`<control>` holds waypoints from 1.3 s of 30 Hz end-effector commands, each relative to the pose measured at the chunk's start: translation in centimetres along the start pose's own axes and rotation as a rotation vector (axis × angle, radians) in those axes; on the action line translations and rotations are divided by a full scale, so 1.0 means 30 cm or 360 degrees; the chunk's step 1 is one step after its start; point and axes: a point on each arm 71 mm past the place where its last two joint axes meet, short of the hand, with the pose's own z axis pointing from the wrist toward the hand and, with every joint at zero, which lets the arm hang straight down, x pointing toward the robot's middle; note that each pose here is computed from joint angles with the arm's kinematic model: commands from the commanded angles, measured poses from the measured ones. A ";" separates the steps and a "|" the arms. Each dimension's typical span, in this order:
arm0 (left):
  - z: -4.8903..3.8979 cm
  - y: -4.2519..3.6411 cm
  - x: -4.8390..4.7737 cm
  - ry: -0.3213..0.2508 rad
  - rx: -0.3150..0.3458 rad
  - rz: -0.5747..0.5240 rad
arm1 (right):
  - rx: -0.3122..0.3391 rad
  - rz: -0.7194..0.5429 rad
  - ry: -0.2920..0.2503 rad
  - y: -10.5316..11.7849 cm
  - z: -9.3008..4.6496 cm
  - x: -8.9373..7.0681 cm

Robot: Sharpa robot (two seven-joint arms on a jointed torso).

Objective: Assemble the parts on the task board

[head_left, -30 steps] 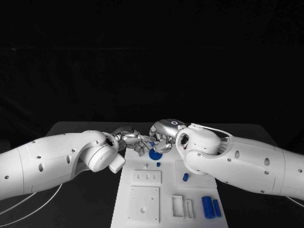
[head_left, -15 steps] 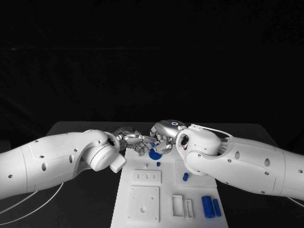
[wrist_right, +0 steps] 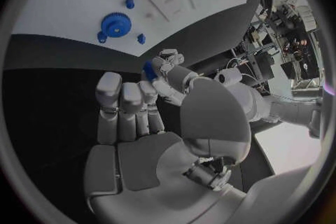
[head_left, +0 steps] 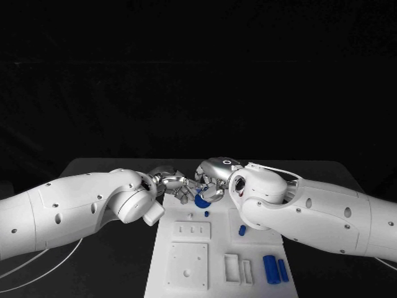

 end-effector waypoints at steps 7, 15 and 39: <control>0.001 -0.013 0.007 0.0011 0.0018 0.0038 | -0.0035 -0.0021 0.0022 0.014 -0.001 0.006; -0.001 -0.010 0.004 0.0010 0.0014 0.0035 | -0.0029 -0.0024 0.0032 0.010 -0.001 0.016; -0.001 -0.003 -0.015 -0.0093 -0.0022 0.0068 | -0.0019 0.0007 0.0031 0.001 -0.004 0.023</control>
